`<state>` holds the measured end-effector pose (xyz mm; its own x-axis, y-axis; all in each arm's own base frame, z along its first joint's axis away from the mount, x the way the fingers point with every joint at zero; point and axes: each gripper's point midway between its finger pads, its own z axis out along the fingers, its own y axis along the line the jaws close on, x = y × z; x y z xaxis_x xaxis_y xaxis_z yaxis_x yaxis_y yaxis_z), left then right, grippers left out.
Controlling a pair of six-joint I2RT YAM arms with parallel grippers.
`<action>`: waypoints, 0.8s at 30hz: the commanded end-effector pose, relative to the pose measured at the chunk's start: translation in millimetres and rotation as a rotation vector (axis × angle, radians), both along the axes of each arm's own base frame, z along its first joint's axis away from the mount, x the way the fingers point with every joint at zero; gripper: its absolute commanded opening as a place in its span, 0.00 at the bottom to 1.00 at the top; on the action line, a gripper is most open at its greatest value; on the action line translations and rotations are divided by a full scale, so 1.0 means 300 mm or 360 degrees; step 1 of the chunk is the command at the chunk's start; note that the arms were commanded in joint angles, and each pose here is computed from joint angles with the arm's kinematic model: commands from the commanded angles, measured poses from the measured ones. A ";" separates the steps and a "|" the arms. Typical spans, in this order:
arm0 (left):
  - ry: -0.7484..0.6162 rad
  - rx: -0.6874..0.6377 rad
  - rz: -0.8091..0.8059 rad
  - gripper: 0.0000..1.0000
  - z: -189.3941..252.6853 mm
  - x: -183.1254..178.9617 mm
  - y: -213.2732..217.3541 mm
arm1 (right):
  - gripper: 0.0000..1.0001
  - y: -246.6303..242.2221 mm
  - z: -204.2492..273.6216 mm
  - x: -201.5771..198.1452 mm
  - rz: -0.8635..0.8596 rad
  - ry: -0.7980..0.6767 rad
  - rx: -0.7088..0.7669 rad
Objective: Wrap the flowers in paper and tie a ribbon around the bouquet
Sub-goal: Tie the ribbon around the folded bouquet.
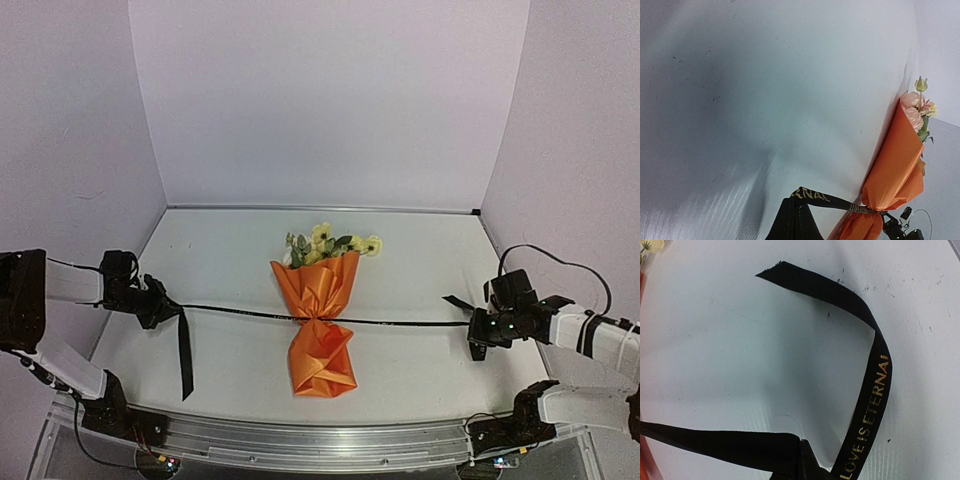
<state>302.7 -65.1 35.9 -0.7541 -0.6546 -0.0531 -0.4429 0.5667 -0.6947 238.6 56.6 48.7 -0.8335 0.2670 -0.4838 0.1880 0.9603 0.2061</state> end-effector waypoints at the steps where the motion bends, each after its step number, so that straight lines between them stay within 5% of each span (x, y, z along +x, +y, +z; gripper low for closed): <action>1: -0.0236 0.0524 0.0297 0.00 0.084 0.114 0.232 | 0.00 -0.210 -0.044 -0.104 -0.0262 0.0224 -0.0385; 7: -0.0516 0.0570 -0.0156 0.00 0.230 0.133 0.000 | 0.02 -0.110 -0.048 -0.106 -0.0020 0.0343 -0.0266; 10: -0.0630 0.0592 -0.0336 0.00 0.301 0.125 -0.070 | 0.32 -0.050 -0.009 -0.090 0.0161 0.0312 -0.0264; 18: -0.0918 0.0518 -0.0710 0.00 0.517 0.124 -0.253 | 0.67 0.246 0.204 0.022 0.0714 0.0029 -0.0198; 24: -0.1114 0.0482 -0.0893 0.00 0.659 0.096 -0.352 | 0.69 0.610 0.331 0.141 0.1125 -0.0222 0.0022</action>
